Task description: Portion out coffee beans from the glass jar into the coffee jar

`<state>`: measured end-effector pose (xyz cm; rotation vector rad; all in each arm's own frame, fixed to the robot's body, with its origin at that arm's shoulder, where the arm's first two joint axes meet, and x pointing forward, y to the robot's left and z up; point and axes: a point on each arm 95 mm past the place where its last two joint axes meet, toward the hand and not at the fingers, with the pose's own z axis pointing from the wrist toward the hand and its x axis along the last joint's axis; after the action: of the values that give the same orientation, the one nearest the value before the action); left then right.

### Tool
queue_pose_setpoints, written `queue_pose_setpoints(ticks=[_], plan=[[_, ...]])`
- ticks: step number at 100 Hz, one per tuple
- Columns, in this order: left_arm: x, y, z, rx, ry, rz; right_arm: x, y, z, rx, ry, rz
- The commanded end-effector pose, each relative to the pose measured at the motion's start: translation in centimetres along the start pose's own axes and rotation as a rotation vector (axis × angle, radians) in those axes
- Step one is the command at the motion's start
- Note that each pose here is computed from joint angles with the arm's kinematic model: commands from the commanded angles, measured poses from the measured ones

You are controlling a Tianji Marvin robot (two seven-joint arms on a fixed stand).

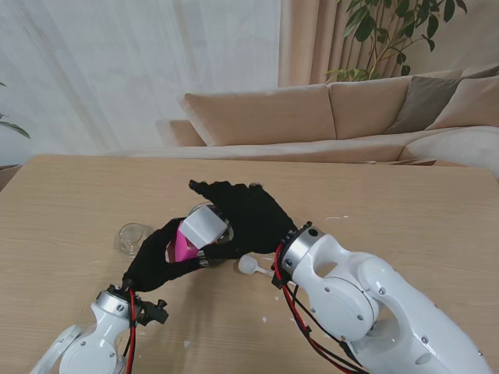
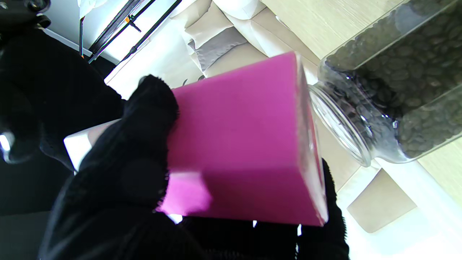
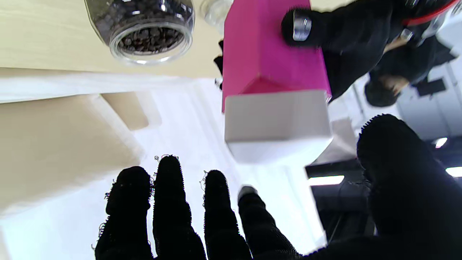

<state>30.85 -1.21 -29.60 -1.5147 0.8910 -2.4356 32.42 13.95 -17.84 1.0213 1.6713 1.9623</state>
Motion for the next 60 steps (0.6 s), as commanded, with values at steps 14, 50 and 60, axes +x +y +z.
queue_pose_setpoints(ticks=[14, 50, 60], plan=[[0.37, 0.20, -0.03, -0.005, 0.007, -0.010, 0.05, -1.32, 0.08, -0.011, -0.085, 0.051], [0.42, 0.28, 0.00, -0.014, 0.009, -0.007, -0.28, -1.60, 0.57, 0.050, -0.076, 0.062], [0.39, 0.30, 0.03, -0.016, 0.009, -0.004, -0.21, -1.46, 0.62, 0.057, -0.043, 0.075]])
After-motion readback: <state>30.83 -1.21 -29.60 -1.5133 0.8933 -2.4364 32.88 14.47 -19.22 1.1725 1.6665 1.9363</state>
